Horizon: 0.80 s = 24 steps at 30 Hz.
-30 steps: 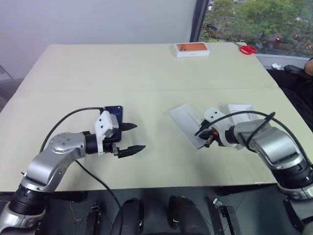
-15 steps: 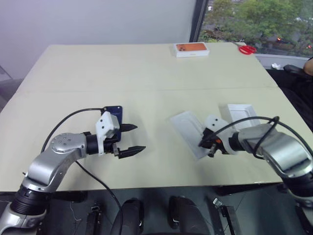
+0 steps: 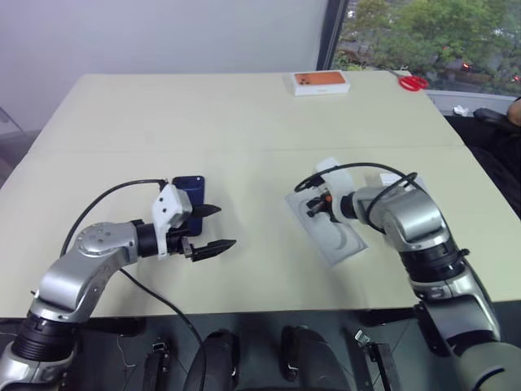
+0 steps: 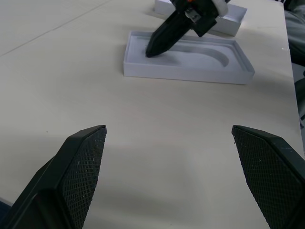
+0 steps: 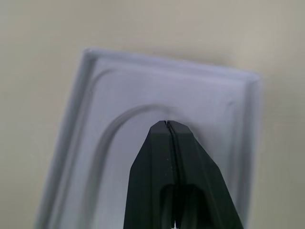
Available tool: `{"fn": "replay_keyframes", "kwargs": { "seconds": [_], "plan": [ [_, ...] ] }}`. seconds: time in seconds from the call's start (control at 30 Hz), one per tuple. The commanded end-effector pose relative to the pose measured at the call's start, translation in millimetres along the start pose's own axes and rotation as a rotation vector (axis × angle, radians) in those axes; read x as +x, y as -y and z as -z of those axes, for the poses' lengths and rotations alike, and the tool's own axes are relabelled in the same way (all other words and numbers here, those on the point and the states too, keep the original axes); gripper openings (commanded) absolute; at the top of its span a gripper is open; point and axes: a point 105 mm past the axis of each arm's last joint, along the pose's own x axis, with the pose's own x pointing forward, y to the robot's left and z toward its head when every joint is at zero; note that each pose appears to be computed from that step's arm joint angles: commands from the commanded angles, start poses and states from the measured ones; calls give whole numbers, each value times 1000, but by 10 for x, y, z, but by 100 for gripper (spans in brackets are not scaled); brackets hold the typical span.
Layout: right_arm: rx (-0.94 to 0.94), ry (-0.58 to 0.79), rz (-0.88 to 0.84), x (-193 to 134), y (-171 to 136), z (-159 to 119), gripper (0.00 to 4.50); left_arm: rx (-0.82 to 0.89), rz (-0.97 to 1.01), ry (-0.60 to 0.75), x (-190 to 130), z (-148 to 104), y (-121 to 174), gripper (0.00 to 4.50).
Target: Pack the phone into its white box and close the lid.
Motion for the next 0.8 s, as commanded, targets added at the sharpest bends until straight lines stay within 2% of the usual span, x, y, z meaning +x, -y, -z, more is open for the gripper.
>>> {"fn": "replay_keyframes", "kwargs": {
  "seconds": [0.03, 0.23, 0.4, 0.6, 0.7, 0.8],
  "plan": [
    [8, 29, 42, -2, 80, -81, 2, 37, -12, 25, -30, -107, 11, 446],
    [34, 1, 26, 3, 43, -12, 2, 30, -18, 21, -35, -95, 4, 446],
    [45, 19, 42, -128, 63, -49, 2, 27, -26, 19, -37, -86, -9, 446],
    [-24, 261, -14, -597, -3, -439, 2, -25, -125, 47, -154, -110, -179, 446],
    [-143, 347, -51, -686, -182, -521, 2, -162, -296, 119, -365, -172, -497, 446],
    [-193, 356, -108, -616, -386, -496, 0, -246, -470, 103, -539, -106, -790, 448]
  ]
}}
